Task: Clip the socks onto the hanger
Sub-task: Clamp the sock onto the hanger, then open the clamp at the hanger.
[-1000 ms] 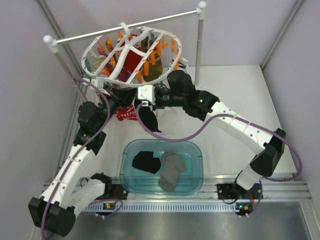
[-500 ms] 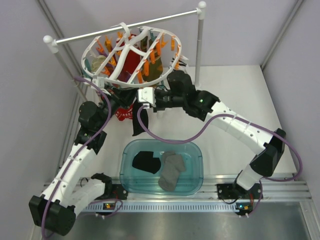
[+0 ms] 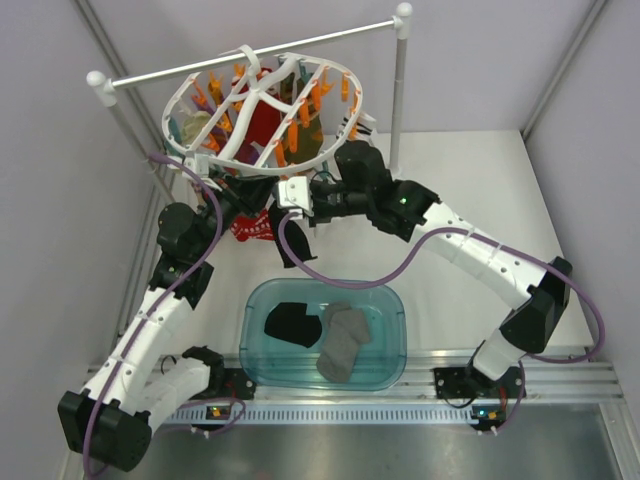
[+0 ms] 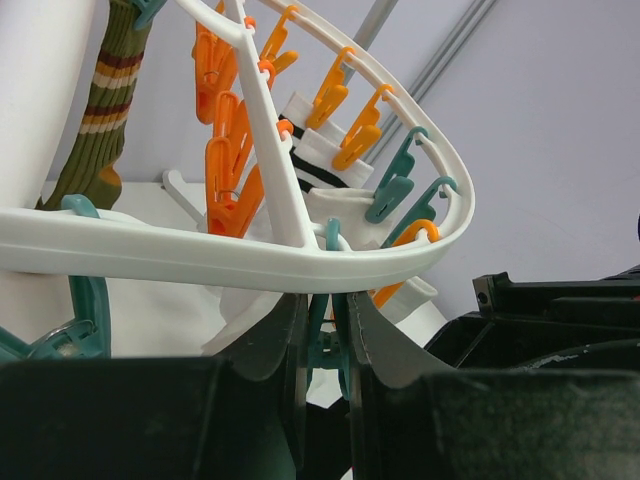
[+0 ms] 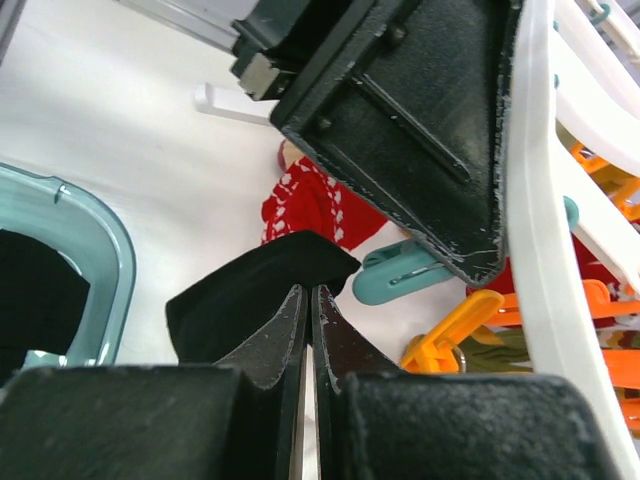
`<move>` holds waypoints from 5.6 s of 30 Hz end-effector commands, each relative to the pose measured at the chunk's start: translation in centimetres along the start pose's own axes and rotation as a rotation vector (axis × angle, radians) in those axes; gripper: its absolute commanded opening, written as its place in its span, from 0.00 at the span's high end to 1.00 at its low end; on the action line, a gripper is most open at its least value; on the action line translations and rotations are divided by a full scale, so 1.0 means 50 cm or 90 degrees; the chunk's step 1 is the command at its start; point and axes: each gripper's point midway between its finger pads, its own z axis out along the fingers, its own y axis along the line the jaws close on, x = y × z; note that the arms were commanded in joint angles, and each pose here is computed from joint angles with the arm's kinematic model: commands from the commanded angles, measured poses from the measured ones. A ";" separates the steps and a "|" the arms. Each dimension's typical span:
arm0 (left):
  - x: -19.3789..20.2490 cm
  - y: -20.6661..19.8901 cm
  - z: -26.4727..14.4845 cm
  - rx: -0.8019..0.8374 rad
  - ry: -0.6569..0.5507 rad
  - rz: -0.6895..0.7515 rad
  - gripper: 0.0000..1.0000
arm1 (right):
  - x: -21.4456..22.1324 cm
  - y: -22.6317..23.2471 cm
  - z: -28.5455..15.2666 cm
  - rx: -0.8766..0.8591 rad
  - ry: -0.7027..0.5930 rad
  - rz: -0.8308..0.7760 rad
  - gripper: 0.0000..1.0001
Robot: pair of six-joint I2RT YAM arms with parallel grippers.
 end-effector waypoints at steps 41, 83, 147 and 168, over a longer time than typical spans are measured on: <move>0.047 -0.017 -0.009 0.041 0.054 -0.050 1.00 | -0.046 -0.095 -0.042 0.078 -0.064 0.014 1.00; -0.016 -0.011 -0.062 -0.037 -0.020 -0.026 0.30 | -0.038 -0.110 -0.072 0.151 -0.058 0.103 0.59; -0.065 -0.089 0.019 0.088 -0.030 -0.023 0.48 | -0.074 -0.142 -0.076 0.186 -0.233 0.237 0.99; -0.073 -0.045 0.047 0.022 -0.050 -0.001 0.52 | -0.068 -0.114 -0.091 0.190 -0.215 0.236 0.76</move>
